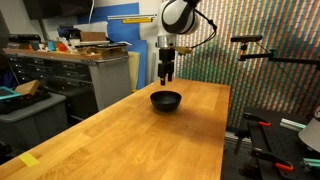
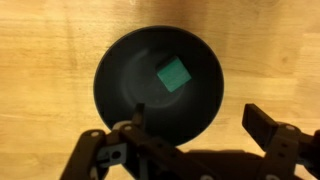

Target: Put the green cube in the black bowl

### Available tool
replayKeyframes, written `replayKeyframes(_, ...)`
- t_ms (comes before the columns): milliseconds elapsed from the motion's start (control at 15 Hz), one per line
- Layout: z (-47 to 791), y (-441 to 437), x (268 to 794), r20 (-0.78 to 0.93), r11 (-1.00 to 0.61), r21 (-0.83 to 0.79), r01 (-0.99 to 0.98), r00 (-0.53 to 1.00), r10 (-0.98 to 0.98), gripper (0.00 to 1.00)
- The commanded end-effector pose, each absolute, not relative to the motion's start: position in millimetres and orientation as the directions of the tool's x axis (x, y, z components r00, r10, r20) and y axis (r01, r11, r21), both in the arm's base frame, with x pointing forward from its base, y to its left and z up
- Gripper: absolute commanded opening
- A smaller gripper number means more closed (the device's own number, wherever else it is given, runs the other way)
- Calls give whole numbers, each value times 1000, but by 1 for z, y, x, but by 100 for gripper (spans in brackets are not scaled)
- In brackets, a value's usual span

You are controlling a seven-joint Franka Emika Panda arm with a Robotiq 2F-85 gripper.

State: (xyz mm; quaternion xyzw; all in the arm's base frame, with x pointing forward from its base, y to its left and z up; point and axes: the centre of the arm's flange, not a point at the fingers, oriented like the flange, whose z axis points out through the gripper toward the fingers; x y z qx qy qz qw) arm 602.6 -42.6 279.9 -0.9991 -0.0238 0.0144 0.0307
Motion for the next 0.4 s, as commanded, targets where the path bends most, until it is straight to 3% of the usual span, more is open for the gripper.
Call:
replayKeyframes(0,336,-42,595,-23,-997,-64,43,999,44,100)
replayKeyframes(67,306,-42,601,-22,-997,-63,49,998,50,100)
replayKeyframes(333,329,-42,597,-16,-997,-63,51,999,52,100)
